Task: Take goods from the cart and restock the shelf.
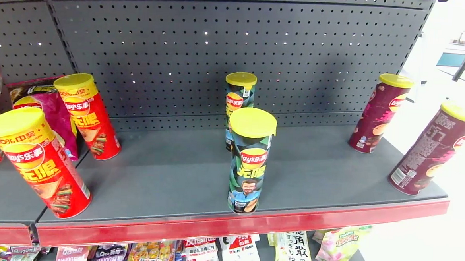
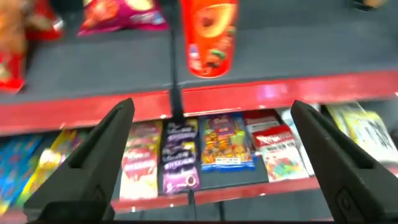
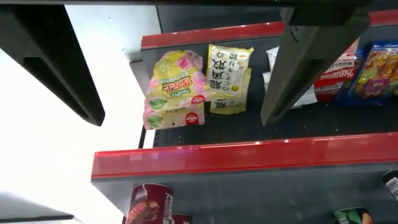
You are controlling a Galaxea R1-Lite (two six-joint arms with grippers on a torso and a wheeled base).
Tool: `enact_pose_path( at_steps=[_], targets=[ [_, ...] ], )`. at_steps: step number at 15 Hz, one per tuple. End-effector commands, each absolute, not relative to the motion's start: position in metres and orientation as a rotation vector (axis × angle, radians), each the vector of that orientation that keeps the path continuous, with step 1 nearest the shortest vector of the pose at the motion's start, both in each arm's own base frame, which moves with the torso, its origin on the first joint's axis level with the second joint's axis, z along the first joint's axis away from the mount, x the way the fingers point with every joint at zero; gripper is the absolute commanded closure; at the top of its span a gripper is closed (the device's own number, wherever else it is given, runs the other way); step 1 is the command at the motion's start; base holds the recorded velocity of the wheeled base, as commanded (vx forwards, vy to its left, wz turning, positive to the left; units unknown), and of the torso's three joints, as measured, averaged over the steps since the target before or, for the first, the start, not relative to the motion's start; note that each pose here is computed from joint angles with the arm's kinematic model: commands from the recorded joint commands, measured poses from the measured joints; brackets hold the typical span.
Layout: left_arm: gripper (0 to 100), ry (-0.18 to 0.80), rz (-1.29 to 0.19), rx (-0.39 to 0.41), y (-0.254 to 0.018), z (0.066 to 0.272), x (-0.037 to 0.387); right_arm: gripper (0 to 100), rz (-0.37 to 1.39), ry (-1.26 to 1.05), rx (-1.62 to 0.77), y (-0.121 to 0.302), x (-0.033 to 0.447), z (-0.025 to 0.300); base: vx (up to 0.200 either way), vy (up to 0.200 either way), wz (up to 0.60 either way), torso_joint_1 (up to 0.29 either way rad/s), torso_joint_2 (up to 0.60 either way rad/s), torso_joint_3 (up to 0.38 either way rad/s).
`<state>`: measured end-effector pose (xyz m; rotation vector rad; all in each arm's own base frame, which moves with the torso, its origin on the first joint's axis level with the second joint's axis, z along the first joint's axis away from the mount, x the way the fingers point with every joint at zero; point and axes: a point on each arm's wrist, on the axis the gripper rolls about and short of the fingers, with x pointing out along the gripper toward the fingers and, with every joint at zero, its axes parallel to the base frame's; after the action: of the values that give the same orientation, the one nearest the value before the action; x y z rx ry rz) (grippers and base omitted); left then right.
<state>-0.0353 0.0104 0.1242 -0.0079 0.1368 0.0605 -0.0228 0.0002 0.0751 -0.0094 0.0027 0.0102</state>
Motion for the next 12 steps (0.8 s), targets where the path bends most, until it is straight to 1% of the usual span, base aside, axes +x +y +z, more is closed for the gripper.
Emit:
enact_pose_path(
  at_steps=[1, 2, 3, 4, 6, 7, 8, 9, 10, 11, 12],
  targets=[
    [0, 0.190, 0.246, -0.071, 0.004, 0.126, -0.030, 0, 0.011, 0.003, -0.011, 0.000, -0.023, 0.075, 0.000, 0.000, 0.00, 0.000, 0.00, 0.000],
    [0, 0.181, 0.245, -0.072, 0.003, 0.115, -0.032, 0, 0.011, 0.003, -0.012, 0.000, -0.023, 0.075, 0.000, 0.000, 0.00, 0.000, 0.00, 0.000],
    [0, 0.137, 0.171, -0.054, 0.003, 0.091, -0.038, 0, 0.011, 0.003, -0.011, 0.000, -0.023, 0.075, 0.000, 0.000, 0.00, 0.000, 0.00, 0.000],
    [0, 0.121, 0.135, -0.039, 0.003, 0.088, -0.037, 0, 0.011, 0.003, -0.009, 0.000, -0.023, 0.075, 0.000, 0.000, 0.00, 0.000, 0.00, 0.000],
    [0, 0.118, 0.098, -0.023, 0.002, 0.087, -0.036, 0, 0.011, 0.003, -0.011, 0.000, -0.023, 0.075, 0.000, 0.000, 0.00, 0.000, 0.00, 0.000],
    [0, 0.093, 0.046, -0.007, 0.001, 0.086, -0.034, 0, 0.011, 0.003, -0.012, 0.000, -0.023, 0.075, 0.000, 0.000, 0.00, 0.000, 0.00, 0.000],
    [0, 0.036, -0.021, -0.023, -0.001, 0.083, -0.028, 0, 0.011, 0.003, -0.014, 0.000, -0.023, 0.075, 0.000, 0.000, 0.00, 0.000, 0.00, 0.000],
    [0, -0.030, -0.045, -0.048, -0.001, 0.080, -0.024, 0, 0.011, 0.003, -0.014, 0.000, -0.023, 0.075, 0.000, 0.000, 0.00, 0.000, 0.00, 0.000],
    [0, -0.038, -0.012, -0.055, 0.000, 0.079, -0.023, 0, 0.014, 0.003, -0.015, 0.000, -0.023, 0.075, 0.000, 0.000, 0.00, 0.000, 0.00, 0.000],
    [0, 0.007, 0.068, -0.056, 0.001, 0.075, -0.023, 0, 0.029, 0.001, -0.017, 0.001, -0.023, 0.075, 0.000, 0.000, 0.00, 0.000, 0.00, 0.000],
    [0, 0.003, 0.060, -0.054, 0.001, 0.075, -0.023, 0, 0.029, 0.001, -0.020, 0.001, -0.023, 0.075, 0.000, 0.000, 0.00, 0.000, 0.00, 0.000]
  ],
)
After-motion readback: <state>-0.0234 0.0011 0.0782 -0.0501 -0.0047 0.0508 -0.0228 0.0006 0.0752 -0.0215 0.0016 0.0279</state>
